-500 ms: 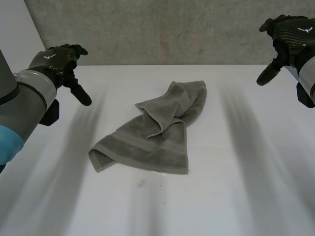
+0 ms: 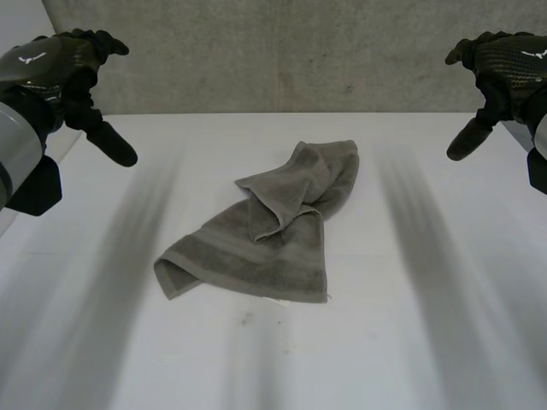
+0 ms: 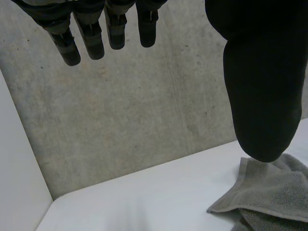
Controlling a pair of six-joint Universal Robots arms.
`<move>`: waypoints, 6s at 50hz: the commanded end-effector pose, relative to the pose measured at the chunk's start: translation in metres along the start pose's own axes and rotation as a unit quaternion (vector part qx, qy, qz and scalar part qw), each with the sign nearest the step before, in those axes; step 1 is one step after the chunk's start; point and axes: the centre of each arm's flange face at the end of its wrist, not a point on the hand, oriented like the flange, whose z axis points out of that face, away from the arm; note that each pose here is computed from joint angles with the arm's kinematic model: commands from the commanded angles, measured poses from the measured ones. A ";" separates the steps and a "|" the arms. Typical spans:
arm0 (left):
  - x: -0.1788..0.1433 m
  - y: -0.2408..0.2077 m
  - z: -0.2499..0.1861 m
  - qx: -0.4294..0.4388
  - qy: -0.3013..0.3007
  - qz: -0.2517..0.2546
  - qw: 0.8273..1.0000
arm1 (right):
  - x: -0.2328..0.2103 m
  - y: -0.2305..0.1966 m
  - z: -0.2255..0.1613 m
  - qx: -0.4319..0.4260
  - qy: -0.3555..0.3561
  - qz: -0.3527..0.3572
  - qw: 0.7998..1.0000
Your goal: Fold the towel.
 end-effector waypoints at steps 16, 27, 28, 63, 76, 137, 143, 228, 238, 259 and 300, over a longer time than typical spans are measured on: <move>-0.003 0.059 0.022 -0.042 -0.007 0.011 0.999 | -0.059 0.036 0.052 0.000 -0.171 -0.115 0.978; -0.006 0.151 0.057 -0.142 0.013 0.073 0.987 | -0.108 0.092 0.118 0.013 -0.247 -0.151 0.957; -0.009 0.164 0.061 -0.161 0.017 0.087 0.983 | -0.114 0.101 0.126 0.015 -0.251 -0.159 0.955; 0.000 0.211 0.080 -0.162 0.077 0.115 0.977 | -0.160 0.114 0.132 0.048 -0.251 -0.236 0.937; -0.001 0.108 0.035 -0.032 0.065 0.103 0.992 | -0.084 0.018 0.028 -0.024 -0.216 -0.234 0.947; -0.032 0.149 -0.020 -0.128 0.059 0.157 0.977 | -0.114 0.127 -0.056 0.002 -0.365 -0.414 0.834; -0.030 0.177 -0.046 -0.176 0.074 0.173 0.966 | -0.121 0.150 -0.062 -0.003 -0.396 -0.459 0.795; 0.076 0.207 -0.072 -0.225 0.139 0.045 0.963 | -0.093 0.137 0.019 -0.093 -0.139 -0.151 0.974; 0.069 0.221 -0.071 -0.213 0.126 0.069 0.967 | -0.093 0.139 0.018 -0.095 -0.140 -0.151 0.974; 0.077 0.238 -0.052 -0.177 0.128 0.063 0.974 | -0.093 0.138 0.015 -0.095 -0.141 -0.151 0.974; -0.001 0.115 0.017 -0.015 0.079 0.066 0.995 | -0.066 0.041 -0.038 -0.047 -0.157 -0.214 0.963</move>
